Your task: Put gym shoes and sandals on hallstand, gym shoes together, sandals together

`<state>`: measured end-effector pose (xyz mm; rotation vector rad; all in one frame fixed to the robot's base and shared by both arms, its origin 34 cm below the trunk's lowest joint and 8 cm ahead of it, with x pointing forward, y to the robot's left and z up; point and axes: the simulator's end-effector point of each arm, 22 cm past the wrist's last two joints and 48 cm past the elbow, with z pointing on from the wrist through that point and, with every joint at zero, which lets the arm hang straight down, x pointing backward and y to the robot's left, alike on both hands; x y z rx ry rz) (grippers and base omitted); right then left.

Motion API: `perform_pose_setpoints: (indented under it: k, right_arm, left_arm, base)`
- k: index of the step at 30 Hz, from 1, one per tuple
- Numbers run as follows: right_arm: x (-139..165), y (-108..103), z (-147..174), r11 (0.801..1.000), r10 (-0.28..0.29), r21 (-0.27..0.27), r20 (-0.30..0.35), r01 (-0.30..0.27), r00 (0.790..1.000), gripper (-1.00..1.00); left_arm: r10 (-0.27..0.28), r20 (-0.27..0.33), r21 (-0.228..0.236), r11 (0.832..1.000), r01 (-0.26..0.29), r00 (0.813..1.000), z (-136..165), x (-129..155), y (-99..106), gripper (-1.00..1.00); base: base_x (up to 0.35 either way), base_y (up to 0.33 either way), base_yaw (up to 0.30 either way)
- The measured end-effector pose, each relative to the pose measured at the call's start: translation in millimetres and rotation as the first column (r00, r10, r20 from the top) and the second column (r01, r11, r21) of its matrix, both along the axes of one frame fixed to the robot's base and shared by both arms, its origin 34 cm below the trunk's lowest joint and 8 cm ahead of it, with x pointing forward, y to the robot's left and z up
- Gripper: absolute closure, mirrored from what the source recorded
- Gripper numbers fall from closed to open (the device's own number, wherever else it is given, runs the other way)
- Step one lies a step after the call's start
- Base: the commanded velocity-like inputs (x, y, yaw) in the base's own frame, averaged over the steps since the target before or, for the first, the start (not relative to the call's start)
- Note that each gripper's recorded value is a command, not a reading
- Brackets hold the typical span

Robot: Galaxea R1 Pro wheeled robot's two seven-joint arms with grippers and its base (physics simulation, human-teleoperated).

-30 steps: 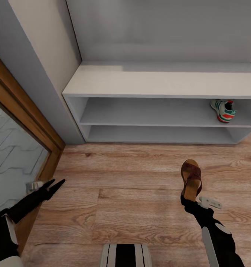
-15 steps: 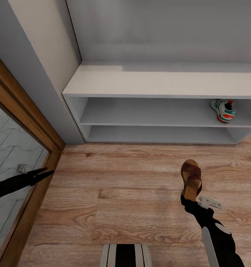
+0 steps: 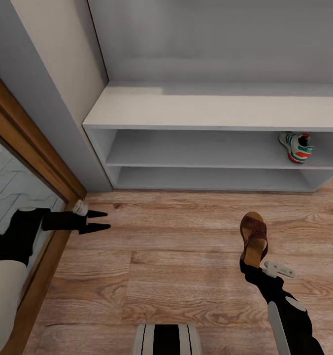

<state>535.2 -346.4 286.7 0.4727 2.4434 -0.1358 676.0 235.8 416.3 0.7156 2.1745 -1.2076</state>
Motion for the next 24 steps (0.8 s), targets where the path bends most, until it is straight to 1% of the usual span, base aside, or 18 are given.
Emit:
perform_pose_setpoints:
  k: [5,7,10,13,15,17,19,21,22,23,24]
  right_arm:
    - [0,0,0,1.000,0.000,0.001,0.000,0.000,1.000,1.00]
    - [0,0,0,1.000,0.000,0.001,0.000,0.000,1.000,1.00]
    - [0,0,0,1.000,0.000,0.001,0.000,0.000,1.000,1.00]
    - [0,0,0,1.000,0.000,0.001,0.000,0.000,1.000,1.00]
    - [0,0,0,1.000,0.000,0.001,0.000,0.000,1.000,1.00]
    - [0,0,0,1.000,0.000,0.001,0.000,0.000,1.000,1.00]
    - [0,1,0,1.000,0.001,0.001,0.000,-0.001,1.000,1.00]
    - [0,1,0,1.000,0.001,0.001,0.000,-0.001,1.000,1.00]
    - [1,1,0,1.000,0.003,-0.001,0.001,-0.003,1.000,1.00]
    - [1,1,0,1.000,0.003,0.000,0.001,-0.003,1.000,1.00]
    - [1,1,0,1.000,0.004,-0.001,0.001,-0.004,1.000,1.00]
  left_arm:
    - [-0.038,-0.001,-0.027,0.999,0.038,0.999,0,-2,-26,-1.00]
    - [-0.046,-0.003,-0.031,0.998,0.046,0.999,-1,-4,-31,-1.00]
    - [-0.066,-0.011,-0.053,0.996,0.065,0.998,-3,-9,-48,-1.00]
    - [-0.074,-0.019,-0.065,0.995,0.073,0.997,-6,-14,-56,-1.00]
    - [-0.078,-0.051,-0.068,0.995,0.075,0.996,-19,-30,-59,-1.00]
    - [-0.077,-0.096,-0.071,0.995,0.071,0.992,-37,-59,-58,-1.00]
    - [-0.075,-0.117,-0.072,0.995,0.067,0.990,-46,-78,-58,-1.00]
    - [-0.053,-0.128,-0.073,0.996,0.044,0.990,-51,-91,-52,-1.00]
    - [0.053,-0.139,-0.072,0.995,-0.063,0.989,-57,-108,-25,-1.00]
    - [0.136,-0.151,-0.071,0.986,-0.148,0.979,-61,-112,-4,-1.00]
    - [0.151,-0.155,-0.073,0.984,-0.164,0.976,-62,-115,-2,-1.00]
  base:
    - [0.000,0.000,0.000]
    - [0.000,0.000,0.000]
    - [0.000,0.000,0.000]
    - [0.000,0.000,0.000]
    - [0.000,0.000,0.000]
    - [0.000,0.000,0.000]
    - [0.000,0.000,0.000]
    - [0.000,0.000,0.000]
    - [0.000,0.000,0.000]
    - [0.000,0.000,0.000]
    - [0.000,0.000,0.000]
